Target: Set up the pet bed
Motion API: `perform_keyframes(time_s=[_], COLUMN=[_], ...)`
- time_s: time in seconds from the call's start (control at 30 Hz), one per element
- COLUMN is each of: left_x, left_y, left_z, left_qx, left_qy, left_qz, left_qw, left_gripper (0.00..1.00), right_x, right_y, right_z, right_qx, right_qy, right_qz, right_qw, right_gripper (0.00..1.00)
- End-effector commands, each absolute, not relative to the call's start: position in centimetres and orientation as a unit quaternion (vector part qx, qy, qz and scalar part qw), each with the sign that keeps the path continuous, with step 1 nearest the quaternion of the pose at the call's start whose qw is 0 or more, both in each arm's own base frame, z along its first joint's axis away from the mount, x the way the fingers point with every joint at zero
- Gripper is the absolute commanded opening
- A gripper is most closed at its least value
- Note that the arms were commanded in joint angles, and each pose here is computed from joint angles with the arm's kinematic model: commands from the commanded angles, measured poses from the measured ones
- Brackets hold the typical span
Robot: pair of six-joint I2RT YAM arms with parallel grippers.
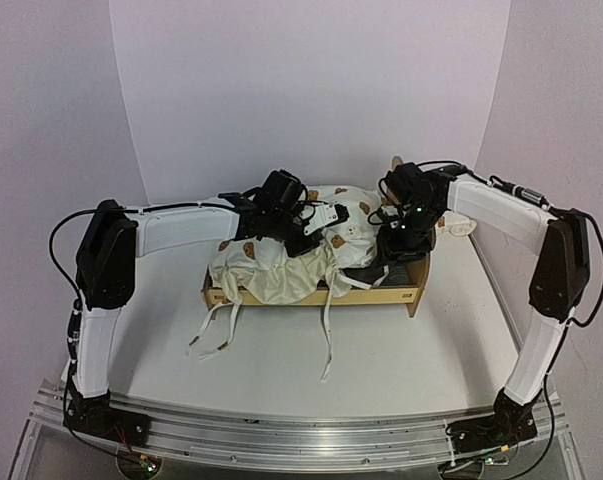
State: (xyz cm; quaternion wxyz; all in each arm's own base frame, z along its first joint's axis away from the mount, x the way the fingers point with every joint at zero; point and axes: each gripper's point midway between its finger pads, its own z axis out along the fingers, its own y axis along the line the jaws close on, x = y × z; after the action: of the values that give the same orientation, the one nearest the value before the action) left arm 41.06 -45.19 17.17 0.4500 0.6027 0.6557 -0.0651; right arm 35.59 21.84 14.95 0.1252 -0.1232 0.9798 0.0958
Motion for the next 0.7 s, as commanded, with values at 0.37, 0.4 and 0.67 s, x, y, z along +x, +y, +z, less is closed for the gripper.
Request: perform_keyframes(time_s=[0.37,0.4,0.67], left_x=[42.6,42.5,42.4], left_y=[-43.3,-43.3,-43.1], left_z=[21.3,21.3,21.1], left_qx=[0.576,0.576,0.573], left_qy=[0.651,0.651,0.658], left_qz=[-0.039,-0.039,-0.042], left_qw=[0.493,0.493,0.488], left_gripper=[0.00,0.00,0.00], right_x=[36.9,37.1,38.5], right_y=[21.7,21.8,20.6], right_z=[17.5,16.7,12.6], right_qx=[-0.175,-0.155,-0.077], right_qy=[0.973,0.978,0.991], right_qz=[0.072,0.069,0.018], right_qw=[0.134,0.120,0.105], right_gripper=[0.36,0.38,0.41])
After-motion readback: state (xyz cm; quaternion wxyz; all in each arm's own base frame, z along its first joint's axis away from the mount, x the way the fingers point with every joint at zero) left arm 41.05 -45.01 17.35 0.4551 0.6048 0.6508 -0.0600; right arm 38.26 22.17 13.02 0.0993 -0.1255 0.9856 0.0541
